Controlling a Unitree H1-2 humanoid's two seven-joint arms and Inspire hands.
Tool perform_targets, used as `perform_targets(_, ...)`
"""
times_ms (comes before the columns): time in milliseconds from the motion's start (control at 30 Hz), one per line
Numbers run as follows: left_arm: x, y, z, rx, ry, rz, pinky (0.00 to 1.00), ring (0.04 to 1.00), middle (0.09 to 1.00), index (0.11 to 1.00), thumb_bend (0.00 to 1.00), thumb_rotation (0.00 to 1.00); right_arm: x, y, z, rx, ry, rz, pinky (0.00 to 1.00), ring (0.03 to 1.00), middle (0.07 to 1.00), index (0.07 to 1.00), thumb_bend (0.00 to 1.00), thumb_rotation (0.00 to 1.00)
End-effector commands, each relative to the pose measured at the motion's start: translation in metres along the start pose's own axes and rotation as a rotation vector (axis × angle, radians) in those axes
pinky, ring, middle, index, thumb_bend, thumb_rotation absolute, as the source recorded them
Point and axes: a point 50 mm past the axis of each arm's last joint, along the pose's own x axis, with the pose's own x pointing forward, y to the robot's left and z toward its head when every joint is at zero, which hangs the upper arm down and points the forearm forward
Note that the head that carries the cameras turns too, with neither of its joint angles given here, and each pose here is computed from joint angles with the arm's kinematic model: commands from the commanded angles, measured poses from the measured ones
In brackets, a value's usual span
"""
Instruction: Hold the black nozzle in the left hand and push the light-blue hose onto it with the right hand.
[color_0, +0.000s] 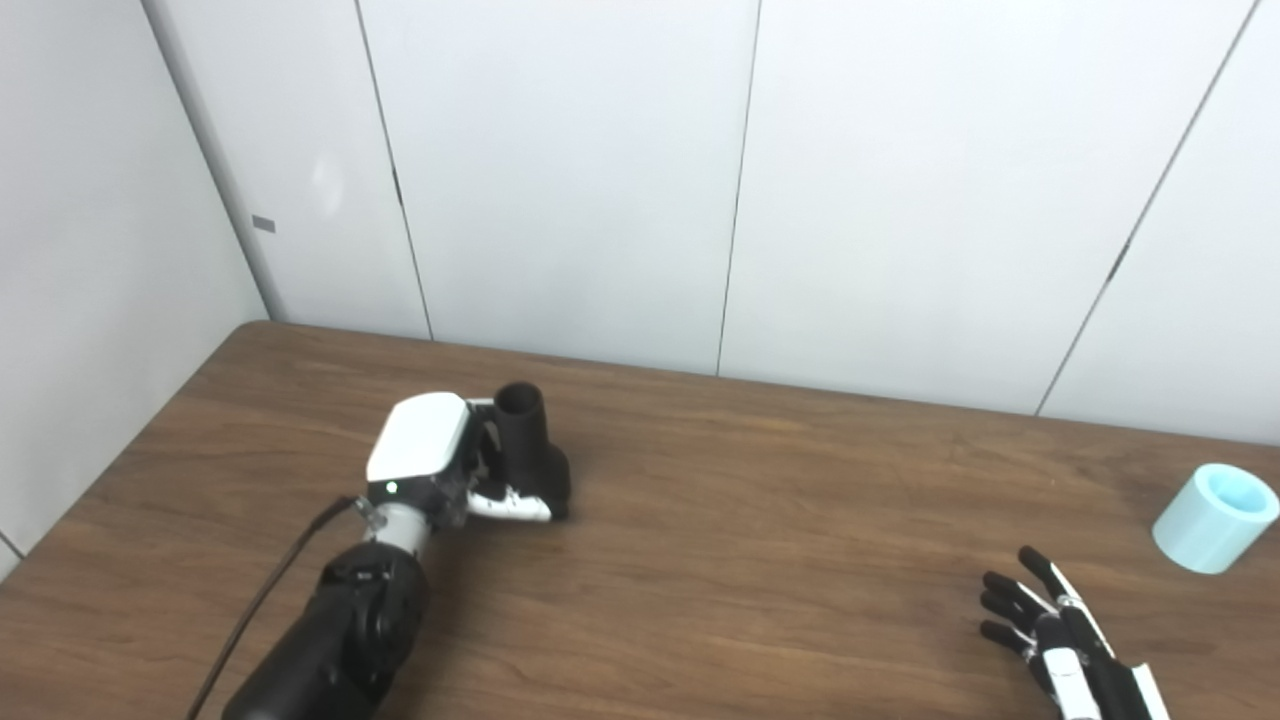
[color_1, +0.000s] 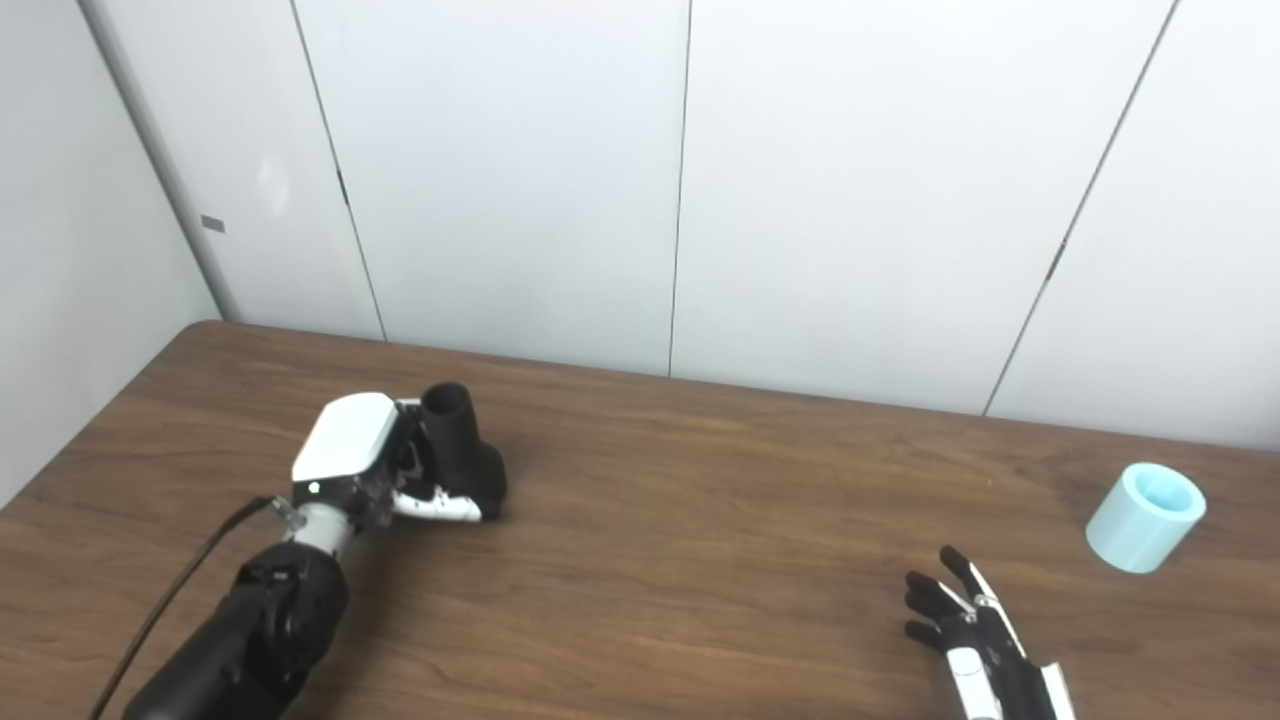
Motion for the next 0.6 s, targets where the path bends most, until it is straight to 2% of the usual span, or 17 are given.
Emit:
perform_targets(0,0.004,0.019,0.018,0.01,-0.073,0.088,0.31,0.418,0.395,0.497,0.52,0.0,-0.01,0.008,-0.015,0.012,0.073,-0.014,0.75,0.802,0.795,0.892,0.44,0.86)
perform_targets(100,-0.006,0.017,0.03,0.001,-0.102,0.077,0.38,0.478,0.405,0.503,0.52,0.0,-0.008,0.01,-0.015,-0.005,0.074,-0.018,0.75,0.805,0.789,0.884,0.47,0.87)
perform_targets(233,-0.021,0.011,0.047,-0.019,-0.135,0.063,0.42,0.514,0.421,0.507,0.52,0.0,-0.006,0.011,-0.016,-0.014,0.07,-0.02,0.76,0.813,0.792,0.888,0.49,0.88)
perform_targets(333,-0.034,0.004,0.058,-0.043,-0.178,0.053,0.42,0.522,0.433,0.508,0.52,0.0,-0.003,0.012,-0.012,-0.01,0.064,-0.023,0.77,0.807,0.78,0.88,0.48,0.86)
perform_targets(567,-0.051,-0.004,0.079,-0.089,-0.213,0.014,0.41,0.501,0.434,0.504,0.52,0.0,0.004,0.015,0.005,-0.008,0.027,-0.031,0.75,0.798,0.782,0.874,0.48,0.87)
